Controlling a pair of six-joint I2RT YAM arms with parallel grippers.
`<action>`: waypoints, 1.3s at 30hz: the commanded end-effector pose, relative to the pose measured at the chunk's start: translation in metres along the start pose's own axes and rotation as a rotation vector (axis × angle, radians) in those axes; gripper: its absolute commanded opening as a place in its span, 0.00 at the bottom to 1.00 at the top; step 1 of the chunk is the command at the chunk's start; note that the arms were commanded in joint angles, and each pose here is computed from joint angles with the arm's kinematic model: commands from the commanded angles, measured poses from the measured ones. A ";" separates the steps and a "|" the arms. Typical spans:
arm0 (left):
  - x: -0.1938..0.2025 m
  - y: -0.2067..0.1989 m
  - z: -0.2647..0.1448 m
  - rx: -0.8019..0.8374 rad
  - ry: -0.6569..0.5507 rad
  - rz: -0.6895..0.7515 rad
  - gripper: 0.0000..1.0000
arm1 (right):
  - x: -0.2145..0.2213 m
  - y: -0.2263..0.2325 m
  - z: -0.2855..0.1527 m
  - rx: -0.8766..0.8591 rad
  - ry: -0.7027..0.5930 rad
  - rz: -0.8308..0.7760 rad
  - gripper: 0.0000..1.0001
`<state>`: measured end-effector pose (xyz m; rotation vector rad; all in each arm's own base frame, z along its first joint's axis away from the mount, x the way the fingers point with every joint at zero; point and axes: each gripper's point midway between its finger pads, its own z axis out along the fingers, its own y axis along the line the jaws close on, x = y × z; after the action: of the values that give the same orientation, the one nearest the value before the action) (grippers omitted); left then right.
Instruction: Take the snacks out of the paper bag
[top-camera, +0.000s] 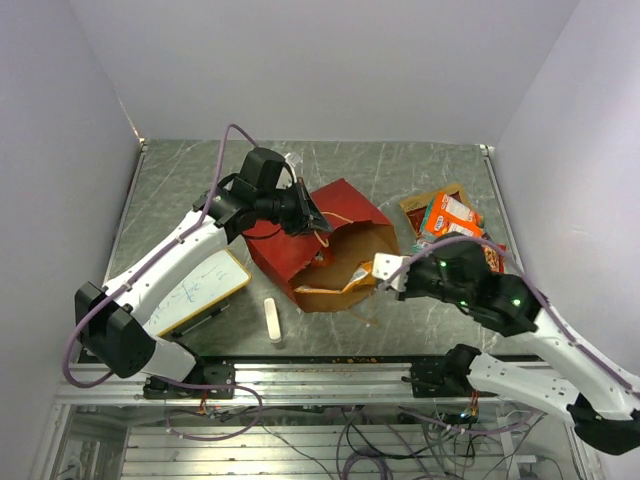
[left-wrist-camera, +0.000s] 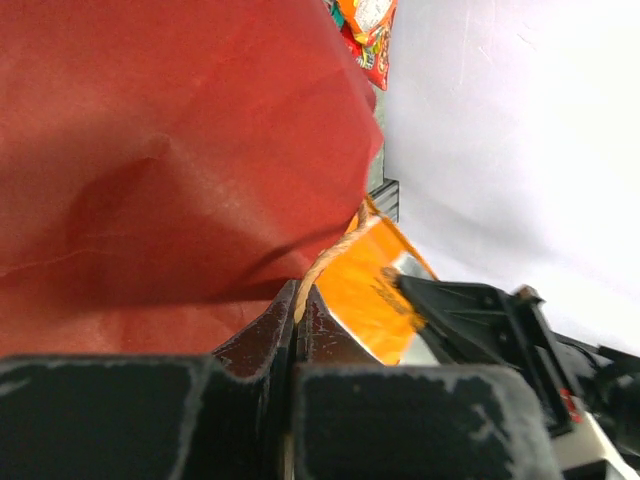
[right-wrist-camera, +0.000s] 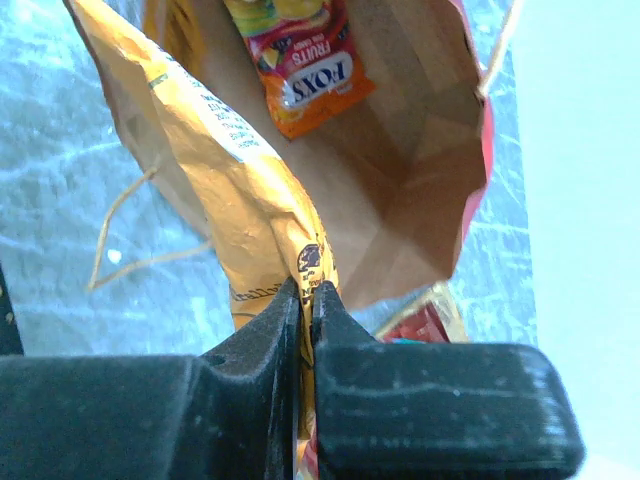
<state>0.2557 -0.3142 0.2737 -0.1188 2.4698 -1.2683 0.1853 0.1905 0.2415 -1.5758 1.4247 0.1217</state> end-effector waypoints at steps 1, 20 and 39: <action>-0.007 -0.001 0.004 0.033 -0.006 0.011 0.07 | 0.019 0.001 -0.052 -0.011 0.123 -0.028 0.00; -0.008 0.029 -0.001 0.004 0.032 -0.033 0.07 | 0.047 -0.127 -0.142 0.700 0.569 0.033 0.00; -0.011 0.022 -0.003 0.027 0.068 -0.019 0.07 | 0.065 -0.271 -0.119 1.074 0.548 0.140 0.00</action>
<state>0.2627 -0.2939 0.2469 -0.1398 2.5444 -1.3035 0.3334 0.0340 0.3761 -0.7857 1.6718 -0.9473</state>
